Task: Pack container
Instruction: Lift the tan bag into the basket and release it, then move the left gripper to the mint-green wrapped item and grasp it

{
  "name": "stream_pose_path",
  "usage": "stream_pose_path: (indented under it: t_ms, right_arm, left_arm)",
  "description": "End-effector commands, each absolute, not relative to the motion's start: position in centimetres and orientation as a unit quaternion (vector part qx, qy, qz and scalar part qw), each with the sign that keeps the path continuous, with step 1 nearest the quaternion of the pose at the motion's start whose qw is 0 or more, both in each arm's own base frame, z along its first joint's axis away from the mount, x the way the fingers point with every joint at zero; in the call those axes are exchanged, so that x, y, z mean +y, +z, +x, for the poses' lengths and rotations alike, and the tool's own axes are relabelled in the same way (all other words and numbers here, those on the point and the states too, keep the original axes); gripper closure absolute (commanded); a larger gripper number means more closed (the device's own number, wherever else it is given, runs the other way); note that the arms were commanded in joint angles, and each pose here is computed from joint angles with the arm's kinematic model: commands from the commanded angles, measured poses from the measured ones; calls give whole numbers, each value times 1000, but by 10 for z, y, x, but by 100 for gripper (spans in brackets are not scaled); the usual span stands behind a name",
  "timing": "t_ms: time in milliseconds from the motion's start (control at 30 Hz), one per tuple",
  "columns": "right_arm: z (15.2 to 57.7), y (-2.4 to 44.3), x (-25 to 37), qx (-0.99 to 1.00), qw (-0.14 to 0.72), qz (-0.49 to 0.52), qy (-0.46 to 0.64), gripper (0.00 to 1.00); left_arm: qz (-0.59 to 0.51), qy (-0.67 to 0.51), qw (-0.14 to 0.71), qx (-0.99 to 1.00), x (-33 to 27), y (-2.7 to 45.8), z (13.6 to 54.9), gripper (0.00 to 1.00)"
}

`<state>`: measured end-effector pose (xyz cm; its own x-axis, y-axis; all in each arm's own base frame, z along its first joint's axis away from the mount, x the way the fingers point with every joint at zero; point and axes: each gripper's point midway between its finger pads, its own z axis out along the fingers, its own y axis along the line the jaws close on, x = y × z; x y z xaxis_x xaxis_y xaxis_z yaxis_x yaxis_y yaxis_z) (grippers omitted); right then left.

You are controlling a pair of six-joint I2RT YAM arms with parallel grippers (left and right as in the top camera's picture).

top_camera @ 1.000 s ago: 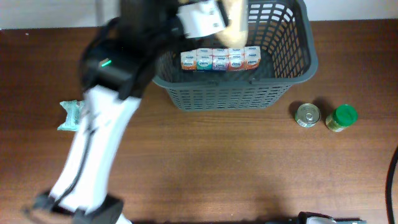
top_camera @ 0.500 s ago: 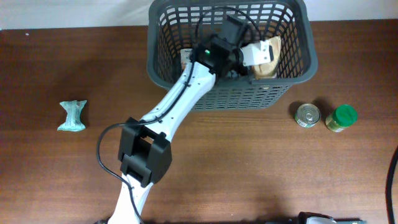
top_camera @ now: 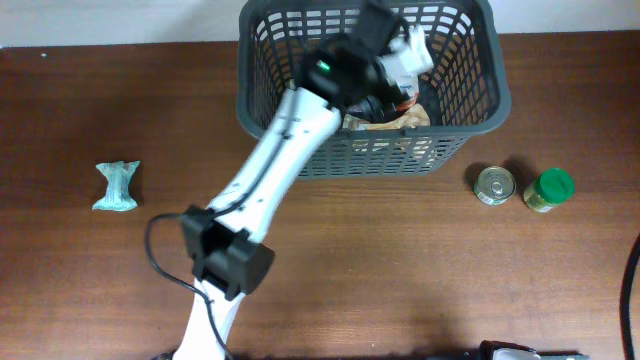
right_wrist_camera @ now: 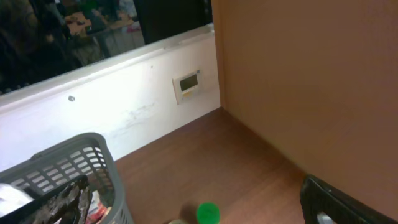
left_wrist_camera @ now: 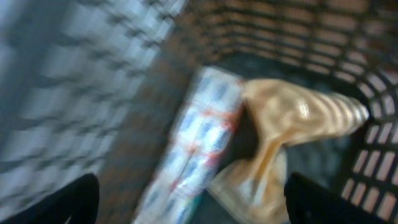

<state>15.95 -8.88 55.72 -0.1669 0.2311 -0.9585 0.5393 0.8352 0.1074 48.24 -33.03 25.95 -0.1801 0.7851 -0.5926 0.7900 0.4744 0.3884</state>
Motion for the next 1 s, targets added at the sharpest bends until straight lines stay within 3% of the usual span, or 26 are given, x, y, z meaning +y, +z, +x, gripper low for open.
stream_pose_path:
  t_ms: [0, 133, 333, 467, 533, 667, 967]
  right_arm:
    - [158, 556, -93, 751, 589, 268, -136, 1]
    - [158, 556, -93, 751, 589, 267, -136, 1]
    - [158, 556, -93, 751, 589, 268, -136, 1]
    - [158, 556, -93, 751, 589, 267, -136, 1]
    - [158, 556, -93, 751, 589, 267, -136, 1]
    - [158, 556, -93, 751, 589, 268, -136, 1]
    - [158, 556, -93, 751, 589, 268, -136, 1]
  left_arm:
    - [379, 17, 499, 780, -239, 409, 473, 13]
    - [264, 50, 458, 847, -130, 429, 439, 13]
    - [120, 74, 296, 945, -3, 356, 424, 14]
    - [32, 73, 201, 976, 74, 300, 419, 25]
    - [-9, 30, 156, 987, 99, 266, 411, 23]
    - [-66, -20, 85, 994, 131, 206, 392, 2]
    - [-93, -27, 91, 991, 180, 94, 395, 1]
